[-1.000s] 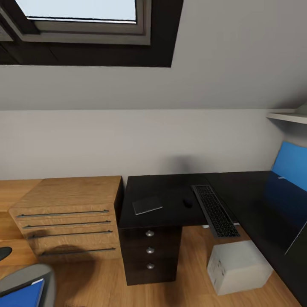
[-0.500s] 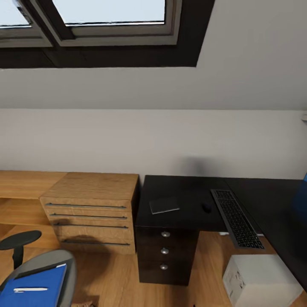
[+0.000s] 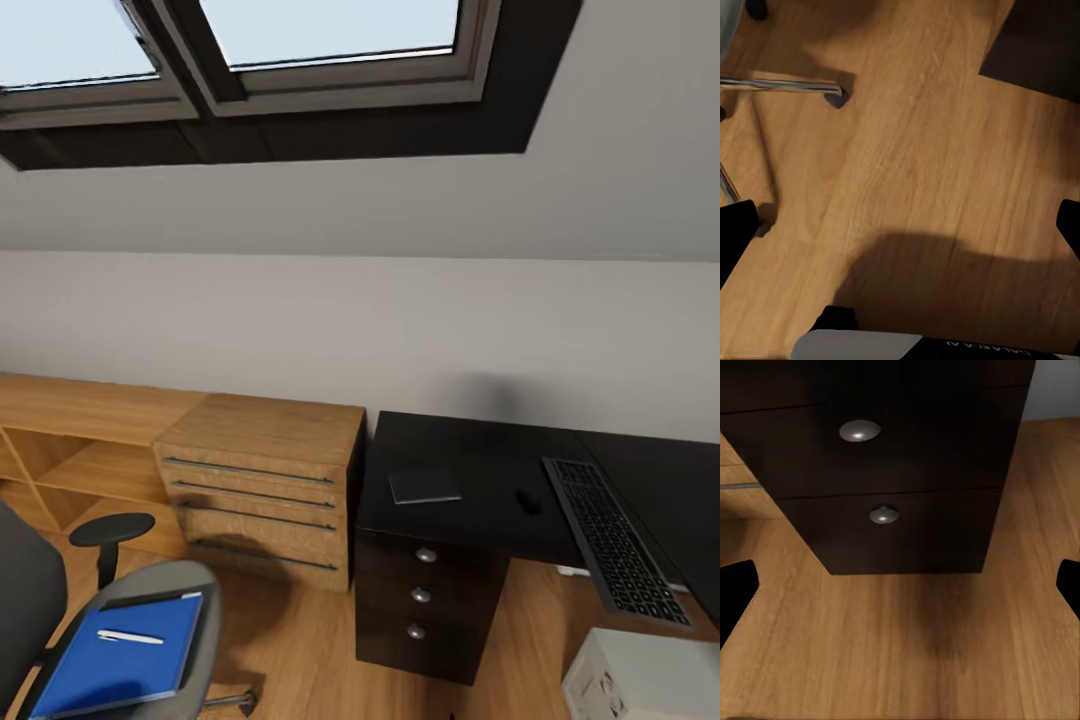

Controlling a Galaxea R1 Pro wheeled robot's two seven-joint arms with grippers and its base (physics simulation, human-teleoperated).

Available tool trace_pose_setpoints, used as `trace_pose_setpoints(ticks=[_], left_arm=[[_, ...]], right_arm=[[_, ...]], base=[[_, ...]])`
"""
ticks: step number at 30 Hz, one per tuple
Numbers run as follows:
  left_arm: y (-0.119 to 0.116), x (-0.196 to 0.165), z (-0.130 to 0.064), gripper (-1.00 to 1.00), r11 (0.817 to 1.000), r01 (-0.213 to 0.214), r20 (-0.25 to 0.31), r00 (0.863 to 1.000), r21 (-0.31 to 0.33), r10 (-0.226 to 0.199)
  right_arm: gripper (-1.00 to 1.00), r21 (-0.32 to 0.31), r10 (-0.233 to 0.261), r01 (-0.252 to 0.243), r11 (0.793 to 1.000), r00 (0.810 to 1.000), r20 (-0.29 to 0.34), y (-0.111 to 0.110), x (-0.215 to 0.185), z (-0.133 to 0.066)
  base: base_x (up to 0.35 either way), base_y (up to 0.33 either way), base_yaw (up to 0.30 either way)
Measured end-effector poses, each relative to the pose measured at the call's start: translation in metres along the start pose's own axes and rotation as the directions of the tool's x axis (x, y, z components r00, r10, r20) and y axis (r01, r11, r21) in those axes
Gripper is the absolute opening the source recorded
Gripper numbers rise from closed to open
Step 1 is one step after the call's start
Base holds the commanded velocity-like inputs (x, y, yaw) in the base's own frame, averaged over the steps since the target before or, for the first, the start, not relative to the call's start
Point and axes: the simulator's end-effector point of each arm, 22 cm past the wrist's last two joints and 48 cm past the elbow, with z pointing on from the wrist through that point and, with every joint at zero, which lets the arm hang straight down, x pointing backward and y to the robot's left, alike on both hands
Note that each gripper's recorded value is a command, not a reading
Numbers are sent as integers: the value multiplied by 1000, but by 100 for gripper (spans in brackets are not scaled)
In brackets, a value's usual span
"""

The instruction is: In the bedroom, organize the workspace by keeping the computer under the desk, ensuring the monitor is on the desk, placing the keyboard on the desk next to the monitor, placing the mouse on the desk next to the keyboard, moving the folder from the swivel chair onto the desk next to the mouse, stacking the notebook on top of the folder with the pen on top of the notebook, and positioning the swivel chair next to the desk.

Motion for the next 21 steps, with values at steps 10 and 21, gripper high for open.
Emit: trace_pose_setpoints(ticks=[10,21], left_arm=[[0,-1,0,100,1000,0,2,1000,0,0],[0,-19,-1,100,1000,17,38,999,2,-17]], right_arm=[[100,1,2,-2,1000,1000,-1,1,1,0],[100,7,3,-3,1000,1000,-1,-3,1,0]], base=[[0,0,78],[0,0,4]])
